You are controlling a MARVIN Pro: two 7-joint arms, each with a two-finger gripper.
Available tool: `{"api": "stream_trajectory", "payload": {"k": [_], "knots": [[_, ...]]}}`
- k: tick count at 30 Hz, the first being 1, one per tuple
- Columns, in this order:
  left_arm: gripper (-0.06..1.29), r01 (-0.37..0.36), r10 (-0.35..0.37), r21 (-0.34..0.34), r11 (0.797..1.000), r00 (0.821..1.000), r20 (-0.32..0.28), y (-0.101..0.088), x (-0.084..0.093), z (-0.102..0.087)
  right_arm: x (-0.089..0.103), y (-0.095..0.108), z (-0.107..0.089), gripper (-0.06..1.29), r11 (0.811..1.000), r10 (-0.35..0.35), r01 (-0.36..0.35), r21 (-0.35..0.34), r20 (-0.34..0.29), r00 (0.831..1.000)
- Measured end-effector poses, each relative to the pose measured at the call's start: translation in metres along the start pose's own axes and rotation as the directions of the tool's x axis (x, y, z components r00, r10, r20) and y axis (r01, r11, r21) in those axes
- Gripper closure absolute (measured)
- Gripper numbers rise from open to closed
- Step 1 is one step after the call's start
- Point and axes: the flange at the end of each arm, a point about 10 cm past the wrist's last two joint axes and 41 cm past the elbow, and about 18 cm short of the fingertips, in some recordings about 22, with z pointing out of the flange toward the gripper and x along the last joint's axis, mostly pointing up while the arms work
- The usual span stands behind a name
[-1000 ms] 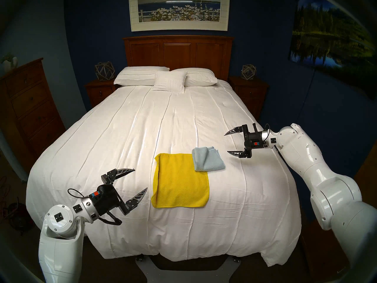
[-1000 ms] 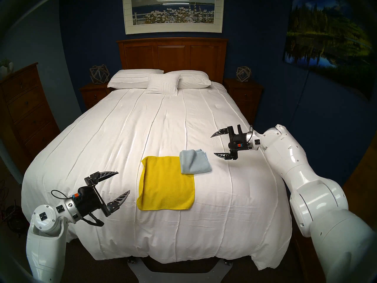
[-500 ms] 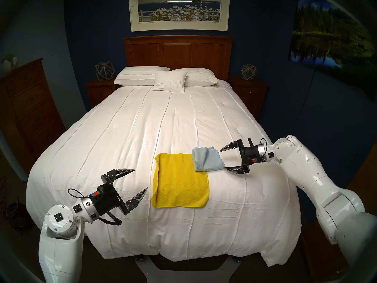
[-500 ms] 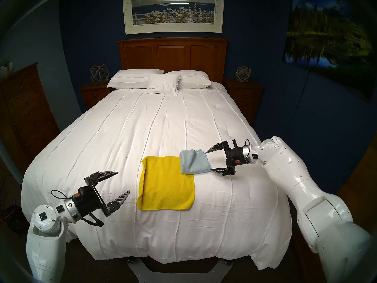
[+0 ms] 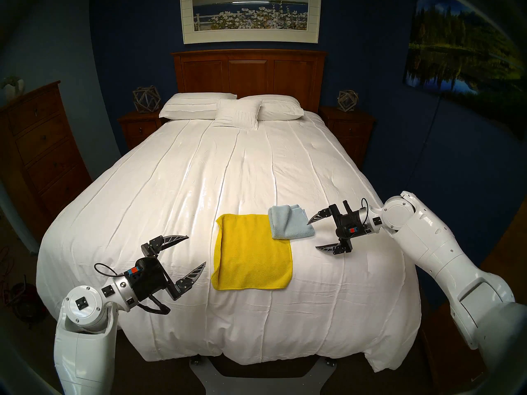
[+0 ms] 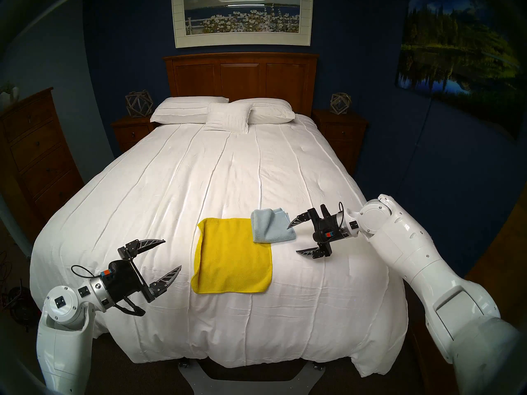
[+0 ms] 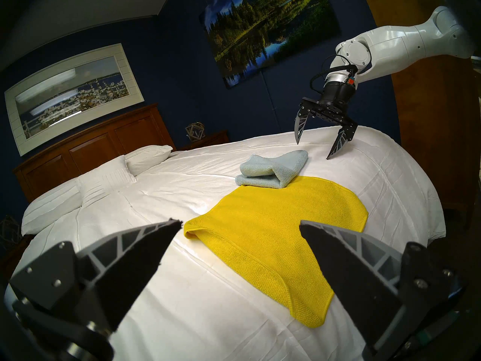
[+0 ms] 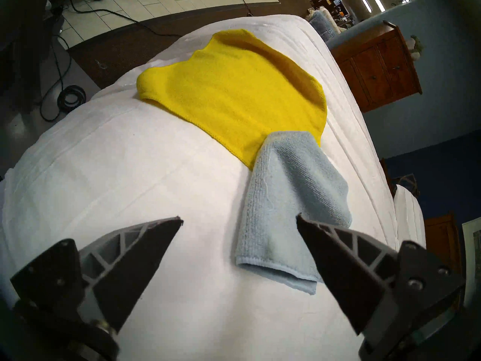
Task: Fold the hand towels twice and stack them up
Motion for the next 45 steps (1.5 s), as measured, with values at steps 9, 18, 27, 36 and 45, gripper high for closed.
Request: {"api": "stream_trajectory", "payload": {"k": [9,18,27,36,45], "knots": [[-0.04,0.0,0.0,0.0,1.0,1.0,0.0,0.0,0.0,0.0,-0.002,0.013,0.006,0.0,0.997,0.08,-0.079,-0.022,0.078,0.994],[-0.04,0.001,-0.001,0.0,1.0,1.0,0.0,0.0,0.0,0.0,-0.007,0.019,0.022,0.0,0.994,0.107,-0.103,-0.04,0.11,0.988],[-0.04,0.001,-0.001,0.0,1.0,1.0,0.001,0.0,0.0,0.0,-0.009,0.015,0.034,0.02,0.998,0.06,-0.063,0.02,0.124,0.99],[-0.04,0.001,-0.001,0.0,1.0,1.0,0.001,0.0,0.0,0.0,-0.023,0.011,0.009,0.96,0.999,0.043,-0.048,0.026,0.16,0.986],[-0.04,0.001,-0.001,0.0,1.0,1.0,0.001,0.001,0.0,-0.001,-0.045,-0.002,-0.02,1.25,0.998,0.049,-0.056,0.028,0.211,0.976]]}}
